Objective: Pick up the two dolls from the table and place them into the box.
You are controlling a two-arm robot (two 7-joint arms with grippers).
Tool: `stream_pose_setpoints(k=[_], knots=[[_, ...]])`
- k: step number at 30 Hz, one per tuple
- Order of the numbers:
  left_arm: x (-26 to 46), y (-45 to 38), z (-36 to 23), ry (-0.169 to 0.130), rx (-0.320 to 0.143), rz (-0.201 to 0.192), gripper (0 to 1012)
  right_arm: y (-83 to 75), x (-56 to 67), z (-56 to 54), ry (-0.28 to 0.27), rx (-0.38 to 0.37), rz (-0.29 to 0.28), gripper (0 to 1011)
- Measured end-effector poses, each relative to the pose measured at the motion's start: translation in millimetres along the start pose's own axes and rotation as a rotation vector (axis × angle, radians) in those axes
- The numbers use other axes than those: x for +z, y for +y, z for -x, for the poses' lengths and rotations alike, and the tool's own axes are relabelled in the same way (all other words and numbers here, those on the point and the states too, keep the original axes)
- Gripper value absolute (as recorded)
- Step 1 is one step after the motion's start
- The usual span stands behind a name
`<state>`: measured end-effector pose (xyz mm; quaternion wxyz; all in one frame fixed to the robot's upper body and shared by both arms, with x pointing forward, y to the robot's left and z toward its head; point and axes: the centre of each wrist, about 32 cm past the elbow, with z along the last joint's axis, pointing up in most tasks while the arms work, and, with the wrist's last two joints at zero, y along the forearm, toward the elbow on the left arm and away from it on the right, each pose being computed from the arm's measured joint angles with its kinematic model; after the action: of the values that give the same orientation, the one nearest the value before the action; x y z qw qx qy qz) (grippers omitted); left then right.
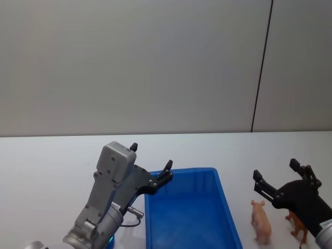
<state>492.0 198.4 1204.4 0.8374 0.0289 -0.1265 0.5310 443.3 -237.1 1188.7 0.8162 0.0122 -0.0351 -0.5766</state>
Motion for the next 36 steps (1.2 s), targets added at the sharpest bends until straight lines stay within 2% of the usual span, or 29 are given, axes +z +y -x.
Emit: stream_pose_setpoints(k=[19, 29, 36], knots=[[0.0, 0.0, 0.0, 0.000, 0.000, 0.000, 1001, 0.0, 0.1, -0.2, -0.001, -0.003, 0.000, 1001], [0.0, 0.0, 0.0, 0.000, 0.000, 0.000, 1001, -0.4, -0.2, -0.5, -0.011, -0.052, 0.017, 1001], [0.0, 0.0, 0.0, 0.000, 0.000, 0.000, 1001, -1.8, -1.1, -1.5, -0.014, -0.107, 0.054, 1001]])
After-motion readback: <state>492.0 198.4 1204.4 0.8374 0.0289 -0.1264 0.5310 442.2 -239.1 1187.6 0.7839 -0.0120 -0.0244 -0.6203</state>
